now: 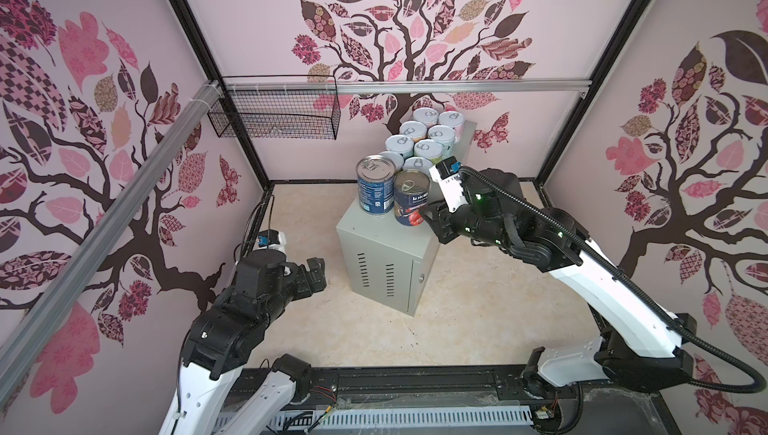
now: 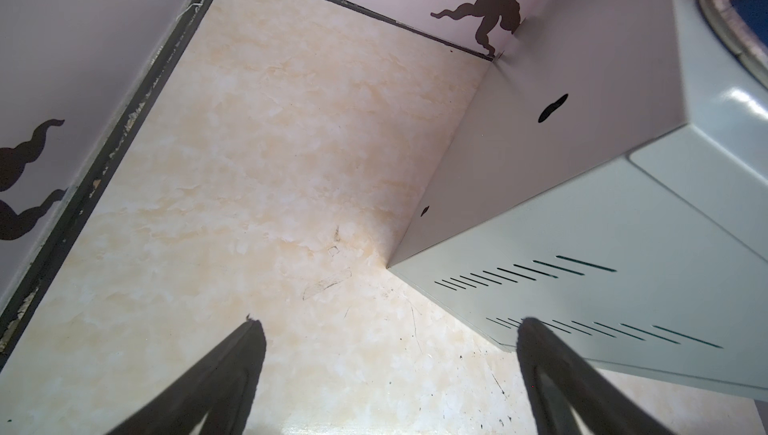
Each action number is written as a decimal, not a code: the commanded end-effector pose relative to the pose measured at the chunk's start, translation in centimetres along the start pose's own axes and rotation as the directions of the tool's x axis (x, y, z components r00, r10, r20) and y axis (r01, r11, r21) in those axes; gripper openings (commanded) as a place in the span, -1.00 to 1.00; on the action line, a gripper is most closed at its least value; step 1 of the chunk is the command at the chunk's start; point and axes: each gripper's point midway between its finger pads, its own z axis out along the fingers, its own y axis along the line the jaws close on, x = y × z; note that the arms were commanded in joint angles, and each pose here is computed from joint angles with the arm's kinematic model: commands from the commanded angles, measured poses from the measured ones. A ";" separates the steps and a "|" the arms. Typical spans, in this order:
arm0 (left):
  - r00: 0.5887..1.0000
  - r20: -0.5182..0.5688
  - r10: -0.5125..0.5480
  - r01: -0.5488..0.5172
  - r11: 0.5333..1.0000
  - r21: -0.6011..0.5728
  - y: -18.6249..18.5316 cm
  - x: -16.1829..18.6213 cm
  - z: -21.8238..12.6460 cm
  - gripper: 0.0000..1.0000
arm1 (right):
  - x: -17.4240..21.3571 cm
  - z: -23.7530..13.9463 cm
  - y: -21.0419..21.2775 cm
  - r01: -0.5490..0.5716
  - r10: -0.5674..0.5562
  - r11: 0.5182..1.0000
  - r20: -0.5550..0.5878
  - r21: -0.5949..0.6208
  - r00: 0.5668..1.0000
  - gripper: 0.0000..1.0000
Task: Place and organize the canned foods onto the counter
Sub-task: 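Open the right gripper and withdraw it from the red can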
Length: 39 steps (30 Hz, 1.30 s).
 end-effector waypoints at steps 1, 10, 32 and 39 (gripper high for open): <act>1.000 0.018 0.006 -0.006 1.000 -0.007 0.2 -0.2 -0.1 0.96 | -0.4 0.9 0.4 -0.006 0.006 1.000 0.008 -0.009 1.000 -0.42; 1.000 0.020 0.007 -0.006 1.000 -0.008 0.3 -0.2 0.0 0.96 | -0.6 1.4 0.3 -0.009 0.009 1.000 0.008 -0.012 1.000 -0.42; 0.999 0.042 -0.023 0.027 0.995 -0.092 2.4 -0.3 -2.3 0.96 | 2.9 -6.4 -4.1 -0.058 0.051 0.993 0.068 0.106 0.996 0.33; 0.998 0.018 -0.060 0.062 0.986 -0.156 4.1 1.9 -1.1 0.96 | 8.3 -7.3 -7.6 -0.144 0.130 0.969 0.084 0.200 0.988 0.44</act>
